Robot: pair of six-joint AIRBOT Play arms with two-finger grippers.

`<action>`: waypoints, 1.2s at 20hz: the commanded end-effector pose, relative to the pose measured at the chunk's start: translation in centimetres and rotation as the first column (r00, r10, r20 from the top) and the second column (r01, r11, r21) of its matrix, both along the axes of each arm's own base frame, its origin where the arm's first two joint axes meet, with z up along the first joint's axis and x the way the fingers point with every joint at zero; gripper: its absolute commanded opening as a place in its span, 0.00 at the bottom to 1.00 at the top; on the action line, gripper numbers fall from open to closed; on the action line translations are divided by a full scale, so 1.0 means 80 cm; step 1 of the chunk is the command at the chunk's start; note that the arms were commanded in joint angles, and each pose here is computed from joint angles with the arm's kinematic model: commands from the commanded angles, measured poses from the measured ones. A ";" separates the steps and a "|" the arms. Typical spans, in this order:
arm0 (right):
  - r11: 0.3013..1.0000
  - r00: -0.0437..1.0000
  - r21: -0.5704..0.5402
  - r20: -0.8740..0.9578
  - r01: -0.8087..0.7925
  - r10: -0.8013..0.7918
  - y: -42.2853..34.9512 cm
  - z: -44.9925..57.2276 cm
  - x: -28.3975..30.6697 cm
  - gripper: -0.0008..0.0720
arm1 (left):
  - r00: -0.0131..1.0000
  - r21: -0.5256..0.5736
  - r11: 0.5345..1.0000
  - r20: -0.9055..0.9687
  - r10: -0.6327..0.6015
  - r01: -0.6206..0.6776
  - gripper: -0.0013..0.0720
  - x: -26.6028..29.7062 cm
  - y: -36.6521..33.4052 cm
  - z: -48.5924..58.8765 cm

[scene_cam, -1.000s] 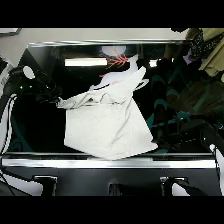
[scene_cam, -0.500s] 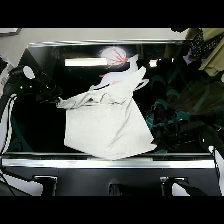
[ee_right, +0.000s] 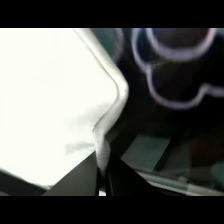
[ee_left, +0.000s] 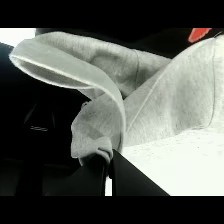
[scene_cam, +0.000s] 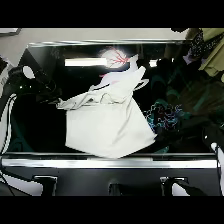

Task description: Fold the clothes and pants, and hang the long-sleeved shirts on hangers.

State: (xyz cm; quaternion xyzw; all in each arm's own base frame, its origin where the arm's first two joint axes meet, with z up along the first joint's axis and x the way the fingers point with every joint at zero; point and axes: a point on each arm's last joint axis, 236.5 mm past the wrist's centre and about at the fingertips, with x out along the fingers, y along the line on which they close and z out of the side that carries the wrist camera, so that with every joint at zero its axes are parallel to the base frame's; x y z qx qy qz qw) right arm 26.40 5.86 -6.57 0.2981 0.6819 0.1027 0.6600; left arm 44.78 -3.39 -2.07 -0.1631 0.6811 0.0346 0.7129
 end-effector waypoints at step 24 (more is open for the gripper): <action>0.982 0.986 -0.119 0.106 0.144 -0.132 -0.084 0.123 0.150 0.79 | 0.955 -0.017 0.972 -0.181 -0.235 0.236 0.04 -0.075 -0.066 -0.018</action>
